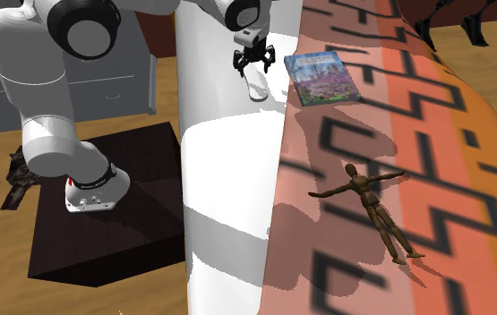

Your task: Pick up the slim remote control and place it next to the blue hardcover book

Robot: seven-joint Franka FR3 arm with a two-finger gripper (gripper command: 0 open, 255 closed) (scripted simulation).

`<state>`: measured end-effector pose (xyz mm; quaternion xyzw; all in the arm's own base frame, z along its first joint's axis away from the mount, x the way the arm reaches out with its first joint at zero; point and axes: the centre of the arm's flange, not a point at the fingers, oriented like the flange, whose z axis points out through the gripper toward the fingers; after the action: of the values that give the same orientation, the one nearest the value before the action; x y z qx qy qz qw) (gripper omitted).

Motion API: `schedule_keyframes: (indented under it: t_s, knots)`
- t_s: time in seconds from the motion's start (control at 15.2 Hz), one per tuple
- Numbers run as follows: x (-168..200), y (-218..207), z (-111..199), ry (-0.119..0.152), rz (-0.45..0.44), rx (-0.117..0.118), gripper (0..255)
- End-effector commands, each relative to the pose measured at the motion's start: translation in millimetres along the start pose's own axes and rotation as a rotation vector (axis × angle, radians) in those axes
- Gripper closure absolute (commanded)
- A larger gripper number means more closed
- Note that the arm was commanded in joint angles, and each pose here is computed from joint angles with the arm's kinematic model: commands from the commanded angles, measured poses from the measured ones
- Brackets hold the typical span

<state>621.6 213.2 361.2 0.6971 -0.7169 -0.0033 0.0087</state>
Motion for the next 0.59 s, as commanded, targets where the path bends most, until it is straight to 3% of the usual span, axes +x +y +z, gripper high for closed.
schedule_keyframes:
  t_s: [0.0, 0.53]
  knots:
    - [-3, 0, -25, 0.000, 0.000, 0.000, 0]
    - [-3, 0, -35, 0.000, 0.000, 0.000, 0]
